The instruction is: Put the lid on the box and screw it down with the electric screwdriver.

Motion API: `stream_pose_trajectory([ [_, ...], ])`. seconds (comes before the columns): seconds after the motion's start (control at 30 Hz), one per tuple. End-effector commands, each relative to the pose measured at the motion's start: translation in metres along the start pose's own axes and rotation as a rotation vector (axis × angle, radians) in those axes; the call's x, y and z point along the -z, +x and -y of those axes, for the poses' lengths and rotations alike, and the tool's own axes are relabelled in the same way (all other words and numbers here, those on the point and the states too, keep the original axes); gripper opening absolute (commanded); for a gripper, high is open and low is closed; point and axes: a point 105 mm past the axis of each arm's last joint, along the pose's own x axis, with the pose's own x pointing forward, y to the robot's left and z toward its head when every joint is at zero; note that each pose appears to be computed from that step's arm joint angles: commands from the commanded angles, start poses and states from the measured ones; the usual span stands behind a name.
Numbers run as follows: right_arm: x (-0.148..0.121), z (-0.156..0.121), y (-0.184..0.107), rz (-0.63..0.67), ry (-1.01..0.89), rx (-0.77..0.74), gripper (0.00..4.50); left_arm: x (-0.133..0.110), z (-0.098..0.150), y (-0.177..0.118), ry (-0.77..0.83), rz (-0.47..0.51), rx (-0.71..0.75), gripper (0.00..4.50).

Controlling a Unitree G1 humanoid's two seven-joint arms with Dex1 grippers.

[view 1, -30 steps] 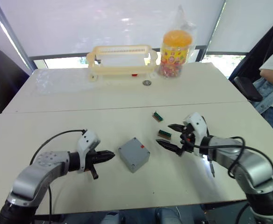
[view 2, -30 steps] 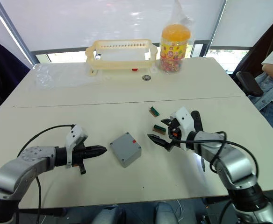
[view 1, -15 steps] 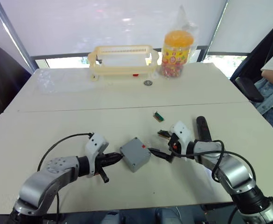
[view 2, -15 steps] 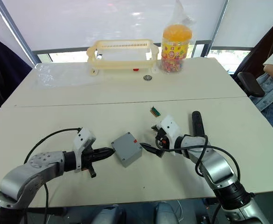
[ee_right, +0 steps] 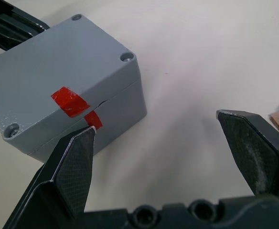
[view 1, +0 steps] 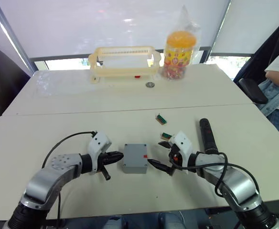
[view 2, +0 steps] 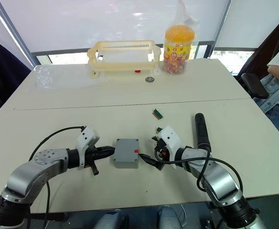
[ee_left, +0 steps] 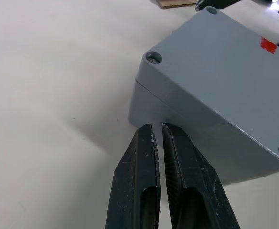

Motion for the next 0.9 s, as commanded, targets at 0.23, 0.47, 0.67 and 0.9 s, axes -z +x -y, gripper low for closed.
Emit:
stream_pose_trajectory([
  [0.23, -0.037, 0.019, -0.023, 0.11, -0.047, 0.016, 4.44, -0.016, 0.005, -0.027, 0.038, -0.002, 0.08, 0.26],
  [0.47, -0.084, 0.06, -0.039, 0.266, 0.113, 0.022, 4.44, -0.07, -0.011, -0.059, 0.113, 0.026, 0.127, 0.26],
  [0.67, -0.06, 0.12, 0.003, 0.138, 0.025, 0.251, 4.44, -0.104, -0.026, -0.056, 0.233, 0.036, 0.061, 0.26],
  [0.9, -0.057, 0.142, 0.047, 0.166, 0.037, 0.264, 4.44, -0.116, -0.025, -0.047, 0.212, 0.093, 0.037, 0.26],
])
